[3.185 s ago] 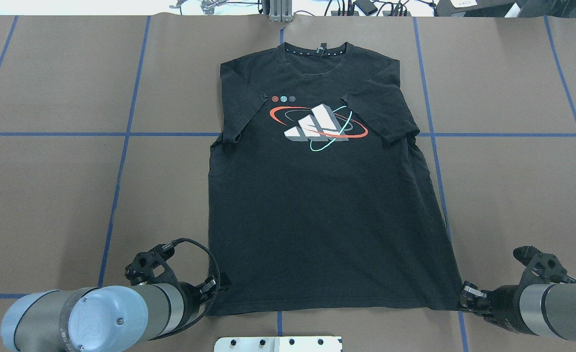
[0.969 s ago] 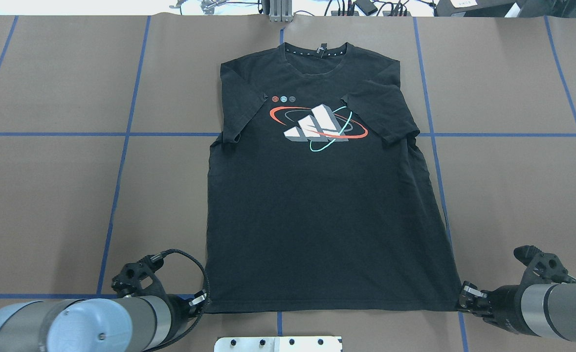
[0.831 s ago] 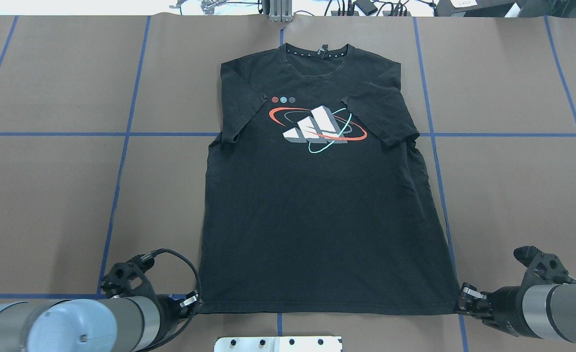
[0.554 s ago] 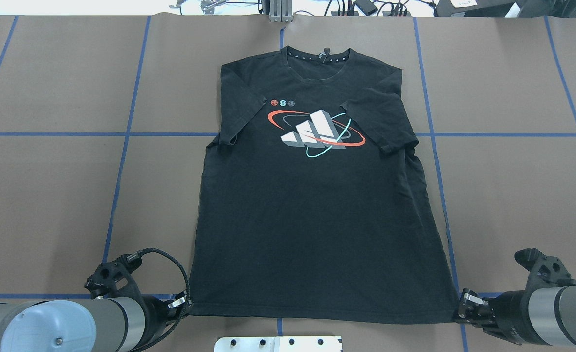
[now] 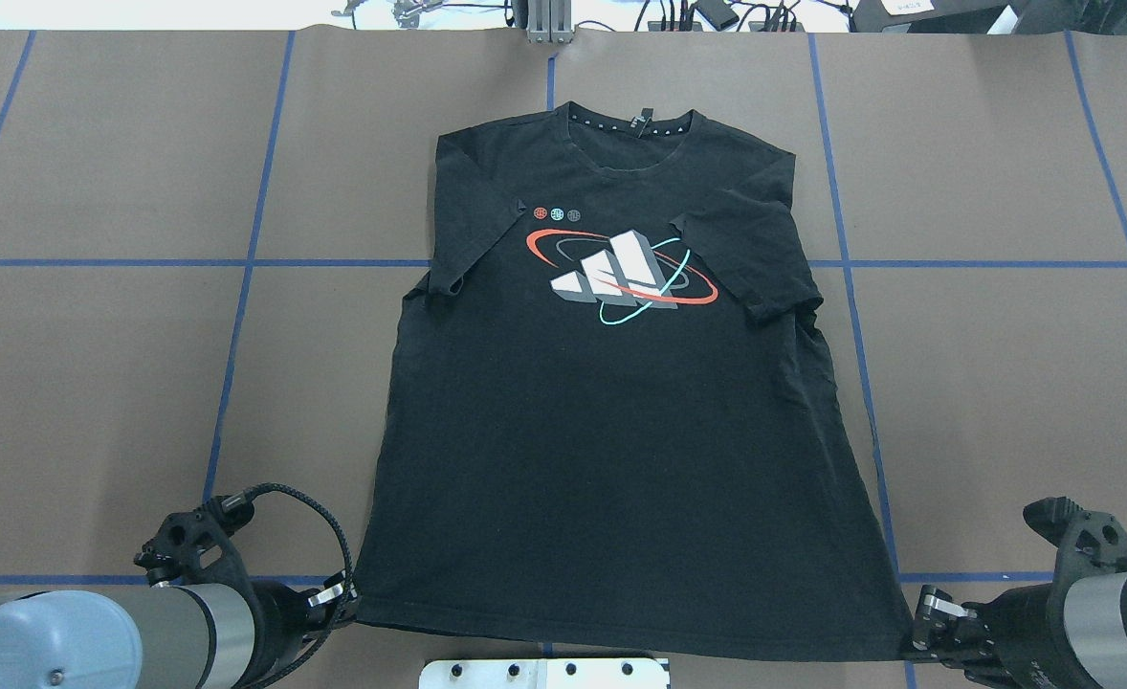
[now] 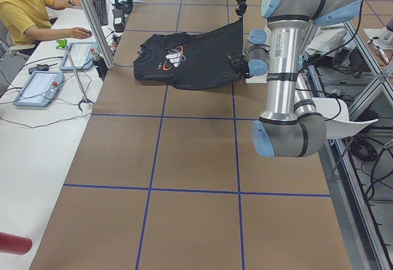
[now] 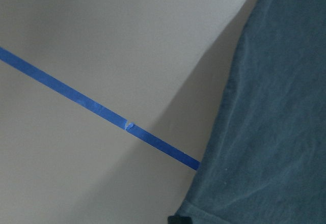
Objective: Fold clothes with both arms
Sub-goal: 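Lift both hem corners and carry them toward the collar, folding the shirt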
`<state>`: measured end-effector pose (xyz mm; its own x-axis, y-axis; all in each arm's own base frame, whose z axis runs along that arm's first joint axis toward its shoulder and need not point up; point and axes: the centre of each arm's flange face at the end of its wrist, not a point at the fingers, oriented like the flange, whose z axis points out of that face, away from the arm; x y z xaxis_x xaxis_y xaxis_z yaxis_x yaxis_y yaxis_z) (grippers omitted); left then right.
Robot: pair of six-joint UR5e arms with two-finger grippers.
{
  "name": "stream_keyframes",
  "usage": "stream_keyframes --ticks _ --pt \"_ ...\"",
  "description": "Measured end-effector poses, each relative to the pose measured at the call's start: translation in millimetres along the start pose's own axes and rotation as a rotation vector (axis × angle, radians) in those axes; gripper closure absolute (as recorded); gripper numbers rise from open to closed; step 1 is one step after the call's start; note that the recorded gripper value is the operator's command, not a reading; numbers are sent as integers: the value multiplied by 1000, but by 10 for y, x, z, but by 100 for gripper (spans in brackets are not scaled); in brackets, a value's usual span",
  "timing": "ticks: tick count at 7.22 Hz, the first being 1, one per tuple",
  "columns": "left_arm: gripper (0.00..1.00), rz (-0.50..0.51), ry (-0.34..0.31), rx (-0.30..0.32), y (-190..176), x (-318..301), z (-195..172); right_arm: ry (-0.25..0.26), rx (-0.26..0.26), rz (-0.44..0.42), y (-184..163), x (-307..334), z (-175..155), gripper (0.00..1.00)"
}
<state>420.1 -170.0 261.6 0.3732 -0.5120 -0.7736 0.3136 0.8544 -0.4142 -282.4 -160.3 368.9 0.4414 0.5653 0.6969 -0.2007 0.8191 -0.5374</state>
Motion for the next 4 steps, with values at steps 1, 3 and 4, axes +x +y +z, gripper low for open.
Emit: stream_keyframes --ticks 1,3,4 --pt "100 -8 41 -8 -16 143 -122 -19 -8 28 -92 -61 -160 100" --pt "100 -19 177 18 -280 698 -449 -53 -14 103 -390 -184 -420 100" --pt "100 -27 227 47 -512 957 -565 -59 16 142 -560 -290 -444 100"
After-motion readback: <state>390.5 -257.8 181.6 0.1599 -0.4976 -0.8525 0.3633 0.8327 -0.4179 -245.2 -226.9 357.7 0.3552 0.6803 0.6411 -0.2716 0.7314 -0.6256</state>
